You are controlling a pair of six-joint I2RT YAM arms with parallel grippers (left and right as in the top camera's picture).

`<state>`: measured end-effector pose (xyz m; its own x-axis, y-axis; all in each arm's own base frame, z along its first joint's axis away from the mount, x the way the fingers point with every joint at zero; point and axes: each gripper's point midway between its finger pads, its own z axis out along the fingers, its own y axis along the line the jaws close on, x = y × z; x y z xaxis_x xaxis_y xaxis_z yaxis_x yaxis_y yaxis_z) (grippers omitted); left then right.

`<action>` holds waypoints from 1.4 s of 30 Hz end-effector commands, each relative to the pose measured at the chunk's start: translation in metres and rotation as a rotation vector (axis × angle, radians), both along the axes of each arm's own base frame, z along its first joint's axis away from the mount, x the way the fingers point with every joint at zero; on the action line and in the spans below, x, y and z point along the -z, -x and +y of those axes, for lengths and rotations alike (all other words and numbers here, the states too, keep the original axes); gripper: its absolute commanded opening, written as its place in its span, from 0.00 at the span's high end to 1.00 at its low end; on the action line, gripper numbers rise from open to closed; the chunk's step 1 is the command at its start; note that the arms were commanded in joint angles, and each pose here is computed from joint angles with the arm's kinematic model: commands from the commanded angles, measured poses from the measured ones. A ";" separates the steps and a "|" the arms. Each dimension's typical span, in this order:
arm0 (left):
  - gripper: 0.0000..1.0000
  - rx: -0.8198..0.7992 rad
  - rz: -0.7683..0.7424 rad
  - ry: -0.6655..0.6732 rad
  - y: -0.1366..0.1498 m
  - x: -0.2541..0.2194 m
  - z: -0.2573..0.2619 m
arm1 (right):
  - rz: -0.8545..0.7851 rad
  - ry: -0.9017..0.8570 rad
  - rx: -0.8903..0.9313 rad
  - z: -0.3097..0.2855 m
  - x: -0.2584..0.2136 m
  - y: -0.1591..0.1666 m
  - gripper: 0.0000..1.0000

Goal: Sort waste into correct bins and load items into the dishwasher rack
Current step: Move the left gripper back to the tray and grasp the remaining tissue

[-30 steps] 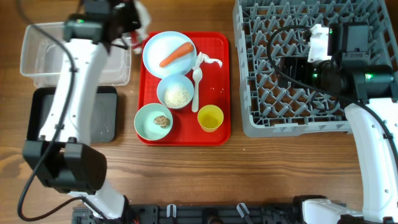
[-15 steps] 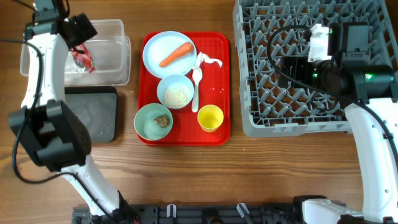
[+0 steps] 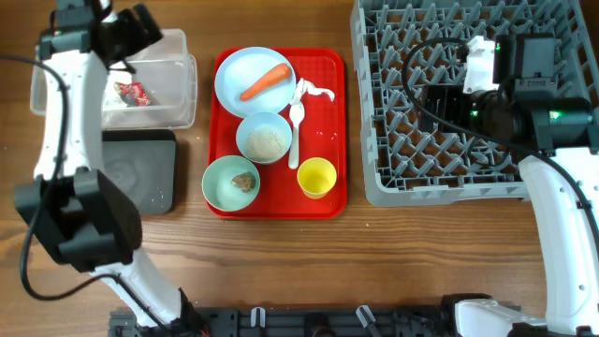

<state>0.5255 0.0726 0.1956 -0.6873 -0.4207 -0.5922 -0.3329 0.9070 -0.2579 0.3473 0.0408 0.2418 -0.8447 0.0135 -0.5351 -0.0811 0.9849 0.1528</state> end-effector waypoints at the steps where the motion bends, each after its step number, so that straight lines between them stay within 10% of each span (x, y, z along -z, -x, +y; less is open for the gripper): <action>1: 0.01 0.261 -0.048 -0.004 0.003 -0.028 -0.092 | -0.006 -0.017 -0.001 0.002 -0.004 -0.003 0.00; 14: 0.08 0.543 0.045 -0.082 0.024 0.038 -0.279 | -0.005 -0.017 -0.001 0.002 -0.003 -0.002 0.00; 22: 0.09 0.658 0.170 -0.141 0.034 0.112 -0.308 | 0.002 -0.017 0.000 0.002 -0.002 -0.001 0.00; 33: 0.47 0.702 0.245 -0.177 0.039 0.153 -0.309 | 0.008 -0.030 0.020 0.001 -0.002 -0.001 0.00; 42: 0.53 0.691 0.283 -0.200 0.041 0.171 -0.303 | 0.009 -0.030 0.020 0.001 -0.002 0.000 0.00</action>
<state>0.4854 -0.2331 0.0430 -0.8817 0.2415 -0.4054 0.2967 0.9518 -0.0783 0.3453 0.0408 0.2404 -0.8513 0.0286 -0.5239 -0.0664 0.9846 0.1617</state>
